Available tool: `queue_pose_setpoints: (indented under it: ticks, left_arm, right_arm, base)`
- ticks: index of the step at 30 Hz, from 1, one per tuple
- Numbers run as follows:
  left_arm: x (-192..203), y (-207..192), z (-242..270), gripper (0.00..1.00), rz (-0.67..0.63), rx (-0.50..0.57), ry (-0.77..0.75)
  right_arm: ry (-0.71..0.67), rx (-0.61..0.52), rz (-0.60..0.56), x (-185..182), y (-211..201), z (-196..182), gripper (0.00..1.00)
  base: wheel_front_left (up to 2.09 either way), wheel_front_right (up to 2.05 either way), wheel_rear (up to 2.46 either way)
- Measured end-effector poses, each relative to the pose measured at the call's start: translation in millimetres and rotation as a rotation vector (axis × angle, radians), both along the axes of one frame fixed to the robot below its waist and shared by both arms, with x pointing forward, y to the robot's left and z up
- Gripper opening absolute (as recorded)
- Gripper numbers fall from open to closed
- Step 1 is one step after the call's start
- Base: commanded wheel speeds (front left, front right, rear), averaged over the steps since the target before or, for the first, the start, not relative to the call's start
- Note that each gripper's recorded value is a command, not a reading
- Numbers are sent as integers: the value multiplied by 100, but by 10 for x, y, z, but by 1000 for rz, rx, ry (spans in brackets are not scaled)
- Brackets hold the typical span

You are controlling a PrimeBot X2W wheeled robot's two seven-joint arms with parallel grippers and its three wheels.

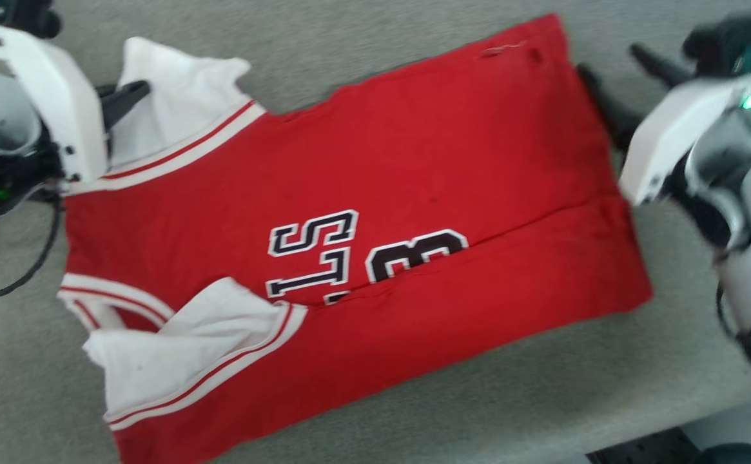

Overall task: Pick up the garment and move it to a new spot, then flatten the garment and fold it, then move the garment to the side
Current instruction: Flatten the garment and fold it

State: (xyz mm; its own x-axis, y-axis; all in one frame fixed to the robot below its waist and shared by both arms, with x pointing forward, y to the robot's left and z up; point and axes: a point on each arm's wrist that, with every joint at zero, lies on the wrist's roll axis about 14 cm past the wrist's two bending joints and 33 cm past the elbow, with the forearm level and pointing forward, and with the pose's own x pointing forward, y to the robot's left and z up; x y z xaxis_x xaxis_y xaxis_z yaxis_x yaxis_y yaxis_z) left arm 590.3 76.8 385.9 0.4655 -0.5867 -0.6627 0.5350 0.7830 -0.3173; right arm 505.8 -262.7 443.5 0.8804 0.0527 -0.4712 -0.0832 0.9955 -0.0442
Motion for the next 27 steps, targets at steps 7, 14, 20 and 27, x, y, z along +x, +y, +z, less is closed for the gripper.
queue_pose_setpoints:
  ticks: [7,14,20,27]
  left_arm:
    - [-26,71,-53,0,23,-18,-3]
    - [-46,88,-75,0,34,-40,-14]
    - [-79,52,36,0,39,-80,-41]
    - [-190,-69,610,0,36,-203,-181]
  right_arm:
    - [252,56,5,341,95,-375,100]
    - [369,43,3,524,125,-589,100]
    - [328,67,13,625,210,-540,0]
    - [188,56,54,589,223,-160,0]
  base:
    - [0,0,0]
    - [0,0,0]
    - [0,0,0]
    - [0,0,0]
